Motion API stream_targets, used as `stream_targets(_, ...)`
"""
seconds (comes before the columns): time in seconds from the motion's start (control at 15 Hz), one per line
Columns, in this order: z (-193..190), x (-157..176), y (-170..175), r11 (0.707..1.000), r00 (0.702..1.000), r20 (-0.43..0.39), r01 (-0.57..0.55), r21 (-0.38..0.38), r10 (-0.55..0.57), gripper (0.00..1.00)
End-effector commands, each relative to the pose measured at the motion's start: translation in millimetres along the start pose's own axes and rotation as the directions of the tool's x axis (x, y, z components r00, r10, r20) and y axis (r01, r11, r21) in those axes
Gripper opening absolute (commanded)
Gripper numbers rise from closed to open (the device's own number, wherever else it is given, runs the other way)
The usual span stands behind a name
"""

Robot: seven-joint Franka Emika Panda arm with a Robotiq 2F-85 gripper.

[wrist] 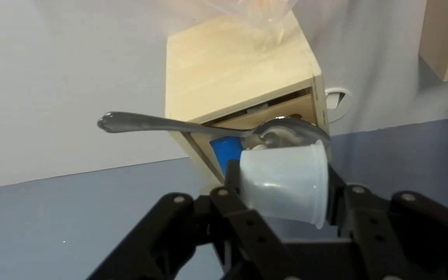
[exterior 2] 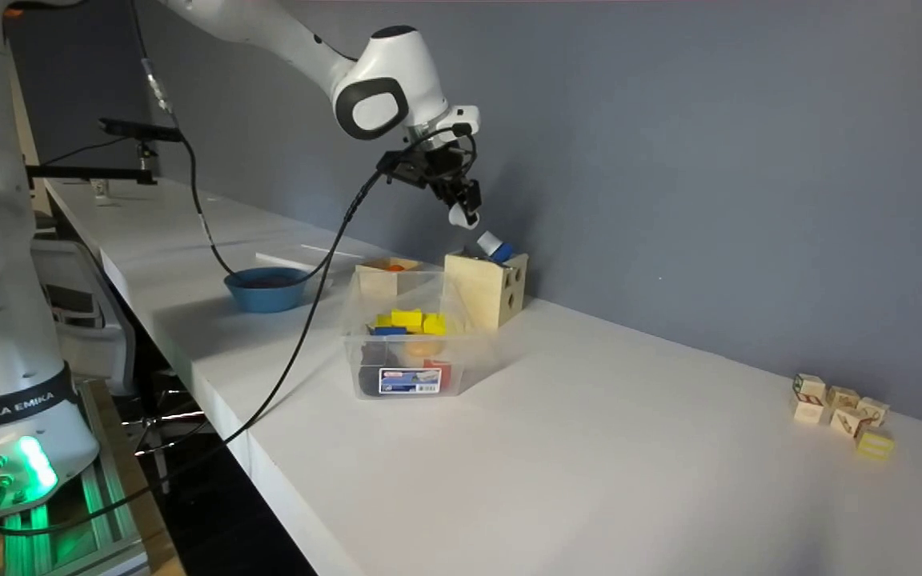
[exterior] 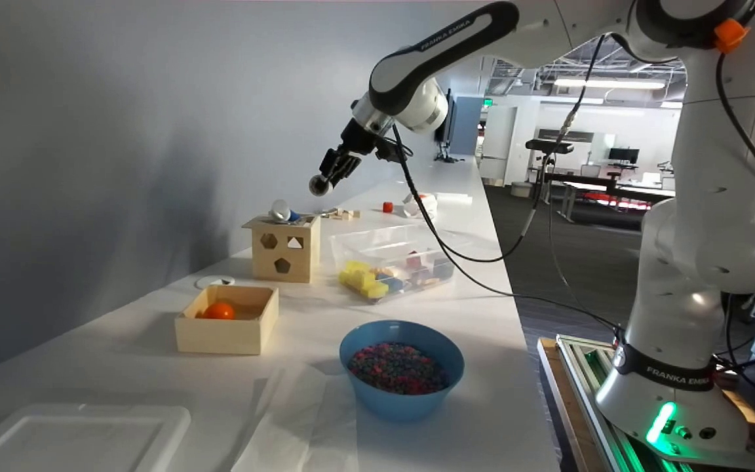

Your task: Pick up the white caps from the bowl and place them in the box

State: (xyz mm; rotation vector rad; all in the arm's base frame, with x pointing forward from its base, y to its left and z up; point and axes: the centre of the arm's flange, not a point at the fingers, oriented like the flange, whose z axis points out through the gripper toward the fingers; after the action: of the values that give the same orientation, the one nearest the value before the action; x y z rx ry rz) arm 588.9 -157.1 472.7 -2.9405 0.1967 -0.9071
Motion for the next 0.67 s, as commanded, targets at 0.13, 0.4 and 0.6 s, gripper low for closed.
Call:
stream_targets(0.13, 4.1, -6.7, 1.9, 0.999, 1.0, -0.015, -0.007, -0.033, 0.007, 0.24)
stream_targets(0.4, 36.2, -14.4, -25.9, 0.999, 0.999, 0.017, -0.034, 0.016, 0.034, 0.24)
stream_targets(0.6, 55.5, -16.4, -39.7, 0.999, 0.998, -0.028, -0.051, -0.011, 0.051, 0.24)
